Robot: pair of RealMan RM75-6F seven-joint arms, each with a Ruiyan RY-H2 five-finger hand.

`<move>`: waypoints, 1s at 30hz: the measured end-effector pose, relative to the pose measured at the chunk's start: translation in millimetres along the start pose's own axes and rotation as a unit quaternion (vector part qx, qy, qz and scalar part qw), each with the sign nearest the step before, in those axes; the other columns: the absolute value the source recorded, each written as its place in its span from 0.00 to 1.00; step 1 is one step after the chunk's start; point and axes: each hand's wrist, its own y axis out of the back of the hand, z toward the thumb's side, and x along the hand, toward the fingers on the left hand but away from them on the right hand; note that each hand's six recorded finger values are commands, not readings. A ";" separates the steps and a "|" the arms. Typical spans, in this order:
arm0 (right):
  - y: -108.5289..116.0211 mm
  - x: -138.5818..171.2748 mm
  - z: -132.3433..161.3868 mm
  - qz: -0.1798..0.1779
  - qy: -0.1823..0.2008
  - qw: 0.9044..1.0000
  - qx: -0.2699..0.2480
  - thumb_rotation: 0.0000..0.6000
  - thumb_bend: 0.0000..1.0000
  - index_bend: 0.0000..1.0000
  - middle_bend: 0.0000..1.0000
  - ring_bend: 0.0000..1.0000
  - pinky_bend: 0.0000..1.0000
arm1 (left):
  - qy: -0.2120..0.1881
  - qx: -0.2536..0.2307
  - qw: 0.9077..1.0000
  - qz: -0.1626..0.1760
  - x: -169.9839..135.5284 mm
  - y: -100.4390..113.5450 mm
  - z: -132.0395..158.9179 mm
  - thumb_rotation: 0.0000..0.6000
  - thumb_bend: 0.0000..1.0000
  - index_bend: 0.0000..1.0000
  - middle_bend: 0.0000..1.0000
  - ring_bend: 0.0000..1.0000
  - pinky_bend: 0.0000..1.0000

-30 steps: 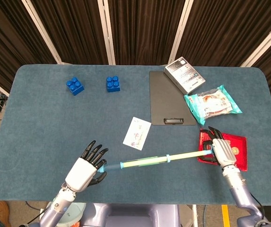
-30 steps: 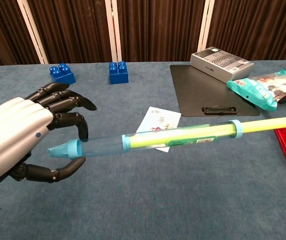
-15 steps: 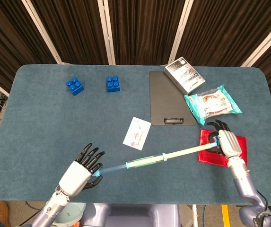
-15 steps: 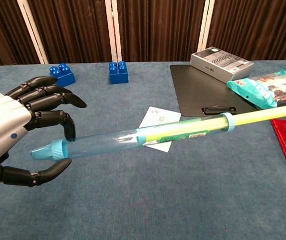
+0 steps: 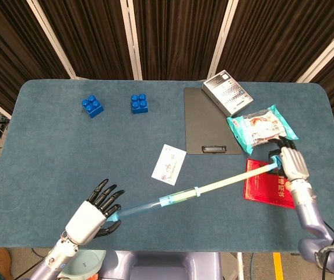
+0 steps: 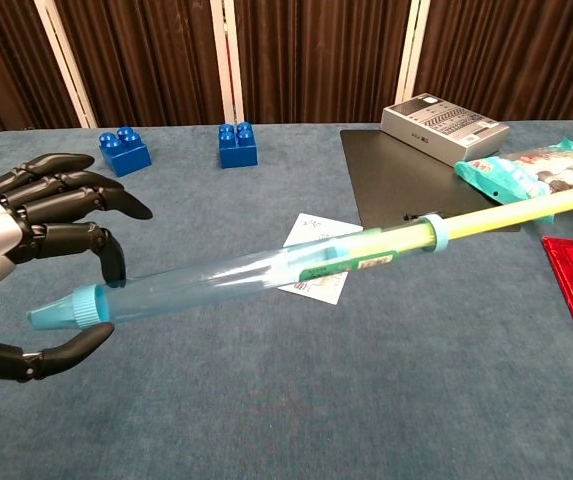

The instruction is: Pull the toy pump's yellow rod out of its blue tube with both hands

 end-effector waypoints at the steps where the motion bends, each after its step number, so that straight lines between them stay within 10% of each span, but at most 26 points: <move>1: 3.0 -3.0 -0.3 -0.004 -0.002 1.000 0.000 1.00 0.30 0.86 0.23 0.08 0.06 | 0.000 0.000 1.000 -0.001 -0.8 0.3 -0.7 1.00 0.39 0.63 0.19 0.11 0.01; 30: 43.4 -31.9 -17.3 -0.046 -0.040 0.997 0.045 1.00 0.30 0.86 0.22 0.09 0.06 | -0.026 0.003 1.000 -0.009 -6.2 0.4 5.8 1.00 0.36 0.63 0.19 0.11 0.01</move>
